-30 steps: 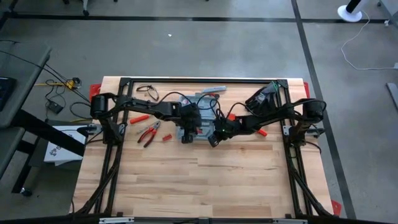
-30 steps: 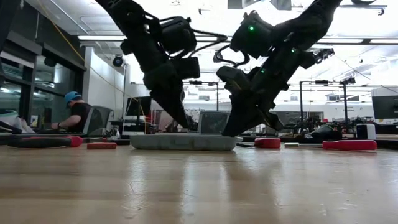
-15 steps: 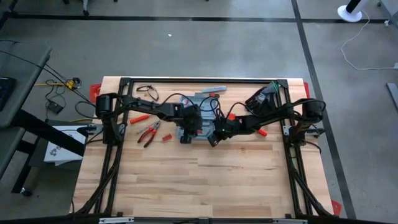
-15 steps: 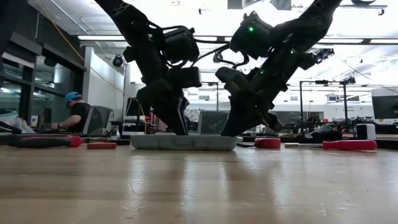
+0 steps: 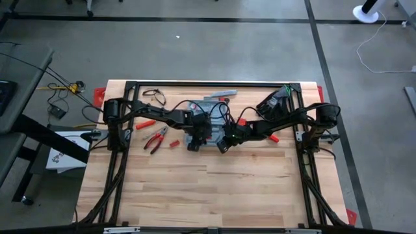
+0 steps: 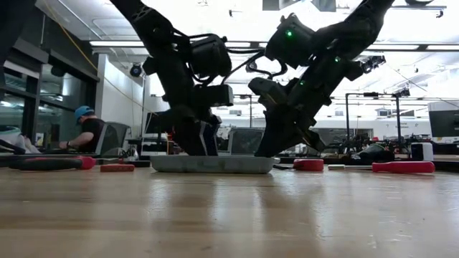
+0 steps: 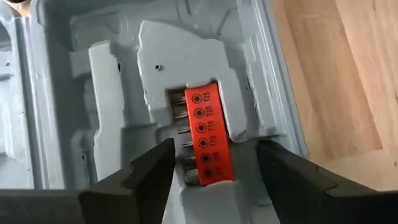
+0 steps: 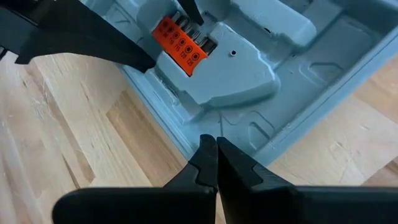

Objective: Prefit tool cases
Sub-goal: Remove the orange terminal block from the gray prefit tool case

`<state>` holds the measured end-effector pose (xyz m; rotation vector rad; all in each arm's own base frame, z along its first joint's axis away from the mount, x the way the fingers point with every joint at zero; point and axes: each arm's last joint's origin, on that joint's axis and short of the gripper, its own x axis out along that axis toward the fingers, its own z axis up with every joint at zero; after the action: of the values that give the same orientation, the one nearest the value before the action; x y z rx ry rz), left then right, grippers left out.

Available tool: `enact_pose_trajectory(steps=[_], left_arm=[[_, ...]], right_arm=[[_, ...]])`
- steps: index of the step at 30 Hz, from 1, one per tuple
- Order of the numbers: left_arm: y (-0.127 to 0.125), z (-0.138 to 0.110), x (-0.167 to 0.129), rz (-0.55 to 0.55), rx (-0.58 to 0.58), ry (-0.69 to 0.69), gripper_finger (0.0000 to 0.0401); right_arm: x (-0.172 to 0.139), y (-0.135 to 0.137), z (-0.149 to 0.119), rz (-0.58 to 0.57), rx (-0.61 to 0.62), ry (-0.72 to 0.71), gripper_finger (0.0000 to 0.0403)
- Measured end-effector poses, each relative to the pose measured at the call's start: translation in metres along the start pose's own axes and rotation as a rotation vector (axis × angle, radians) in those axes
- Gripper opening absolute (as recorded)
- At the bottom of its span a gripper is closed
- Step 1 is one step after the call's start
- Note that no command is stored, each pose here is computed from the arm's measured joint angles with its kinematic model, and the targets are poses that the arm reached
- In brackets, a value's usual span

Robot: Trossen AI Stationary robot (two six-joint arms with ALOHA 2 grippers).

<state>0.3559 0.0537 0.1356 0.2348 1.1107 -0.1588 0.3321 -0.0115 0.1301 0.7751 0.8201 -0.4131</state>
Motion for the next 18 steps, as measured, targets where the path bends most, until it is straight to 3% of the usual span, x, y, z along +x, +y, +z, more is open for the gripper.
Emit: enact_pose_trajectory(steps=[7, 18], left_arm=[[0.000, -0.001, 0.005, -0.012, 0.011, 0.011, 0.0202], [-0.001, -0.007, 0.027, -0.050, -0.042, 0.044, 0.0118]], right_arm=[[0.000, 0.000, 0.000, -0.001, 0.002, 0.000, 0.0000], [0.000, 0.000, 0.000, -0.003, 0.006, -0.005, 0.0000]])
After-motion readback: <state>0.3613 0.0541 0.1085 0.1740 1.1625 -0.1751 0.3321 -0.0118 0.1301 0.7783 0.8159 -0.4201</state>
